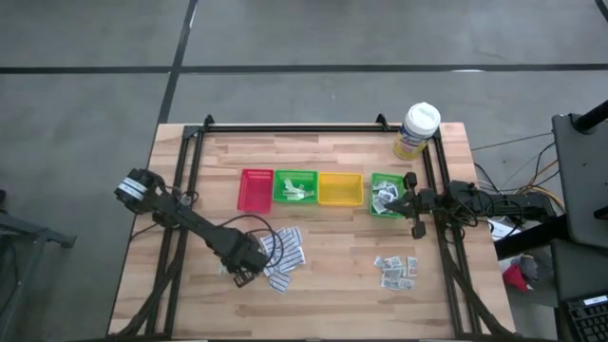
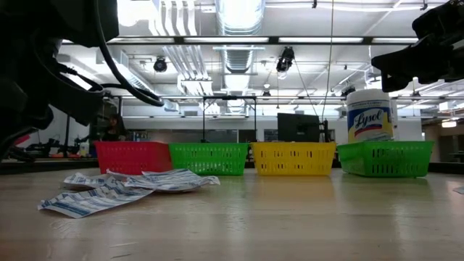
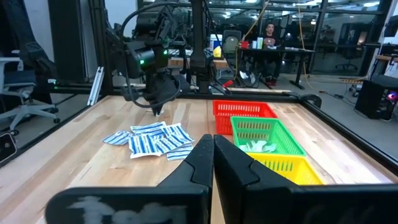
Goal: Pick & Place First Aid Supplies
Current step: Put the green bandage into the left green bin
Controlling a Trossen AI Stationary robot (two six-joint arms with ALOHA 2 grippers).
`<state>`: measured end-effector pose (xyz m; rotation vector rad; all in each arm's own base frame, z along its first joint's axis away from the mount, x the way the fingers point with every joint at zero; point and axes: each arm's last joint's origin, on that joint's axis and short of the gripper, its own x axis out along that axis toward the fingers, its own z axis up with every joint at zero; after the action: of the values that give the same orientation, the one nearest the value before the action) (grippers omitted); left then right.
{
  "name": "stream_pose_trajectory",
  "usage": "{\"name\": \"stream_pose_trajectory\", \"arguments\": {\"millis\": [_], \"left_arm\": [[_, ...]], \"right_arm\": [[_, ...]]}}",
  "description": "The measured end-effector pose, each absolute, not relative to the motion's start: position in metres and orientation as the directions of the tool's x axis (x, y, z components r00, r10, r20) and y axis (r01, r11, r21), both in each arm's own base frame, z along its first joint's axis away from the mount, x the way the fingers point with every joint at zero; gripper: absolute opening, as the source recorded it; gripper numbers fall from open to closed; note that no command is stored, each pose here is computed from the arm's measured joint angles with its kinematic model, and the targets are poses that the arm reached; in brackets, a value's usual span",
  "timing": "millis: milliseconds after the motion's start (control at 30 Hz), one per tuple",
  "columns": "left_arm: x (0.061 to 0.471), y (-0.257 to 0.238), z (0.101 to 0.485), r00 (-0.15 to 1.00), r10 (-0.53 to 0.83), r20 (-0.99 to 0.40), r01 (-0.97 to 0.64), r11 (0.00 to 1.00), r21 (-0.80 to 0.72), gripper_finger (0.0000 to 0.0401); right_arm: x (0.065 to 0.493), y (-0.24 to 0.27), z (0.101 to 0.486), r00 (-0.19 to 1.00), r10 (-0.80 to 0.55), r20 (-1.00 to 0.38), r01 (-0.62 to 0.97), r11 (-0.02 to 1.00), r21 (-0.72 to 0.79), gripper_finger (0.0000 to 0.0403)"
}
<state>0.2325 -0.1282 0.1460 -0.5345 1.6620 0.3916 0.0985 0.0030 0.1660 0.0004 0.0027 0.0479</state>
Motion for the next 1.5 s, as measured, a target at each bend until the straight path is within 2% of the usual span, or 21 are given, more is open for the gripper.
{"name": "stream_pose_trajectory", "arguments": {"millis": [100,500,600,733,867,967,1067,1167,1267,1500], "left_arm": [[0.233,-0.129,0.148,-0.107,-0.119,-0.987,-0.525,0.85,-0.045,0.0004],[0.239,-0.131,0.168,-0.128,-0.097,-0.987,-0.462,0.886,-0.027,0.0002],[0.243,-0.132,0.177,-0.09,-0.086,-0.992,-0.419,0.907,-0.04,0.0001],[0.254,-0.134,0.192,0.019,-0.021,-1.0,-0.313,0.95,-0.025,0.0001],[0.267,-0.136,0.209,0.179,0.099,-0.979,-0.192,0.979,0.064,0.0],[0.277,-0.135,0.223,0.304,0.234,-0.924,-0.137,0.97,0.201,0.0],[0.284,-0.133,0.236,0.406,0.381,-0.831,-0.122,0.923,0.364,0.0],[0.29,-0.129,0.247,0.479,0.524,-0.704,-0.136,0.837,0.531,0.0],[0.295,-0.121,0.253,0.501,0.61,-0.614,-0.132,0.755,0.643,0.0],[0.314,-0.076,0.26,0.424,0.664,-0.616,-0.091,0.708,0.7,0.0]], "right_arm": [[0.099,0.003,0.166,0.999,0.048,-0.003,-0.048,0.999,0.001,0.0008],[0.098,0.003,0.166,0.999,0.048,-0.001,-0.048,0.999,0.001,0.0008],[0.098,0.003,0.166,0.999,0.047,-0.001,-0.047,0.999,0.001,0.0008],[0.098,0.003,0.166,0.999,0.048,-0.001,-0.048,0.999,0.001,0.0008],[0.098,0.003,0.166,0.999,0.048,-0.001,-0.048,0.999,0.0,0.0008],[0.098,0.003,0.166,0.999,0.048,-0.001,-0.048,0.999,0.0,0.0008],[0.098,0.003,0.166,0.999,0.048,-0.001,-0.048,0.999,0.0,0.0008],[0.098,0.003,0.166,0.999,0.048,-0.002,-0.048,0.999,0.001,0.0008],[0.098,0.003,0.166,0.999,0.048,-0.001,-0.048,0.999,0.0,0.0008],[0.098,0.003,0.166,0.999,0.048,-0.002,-0.048,0.999,0.0,0.0008]]}}
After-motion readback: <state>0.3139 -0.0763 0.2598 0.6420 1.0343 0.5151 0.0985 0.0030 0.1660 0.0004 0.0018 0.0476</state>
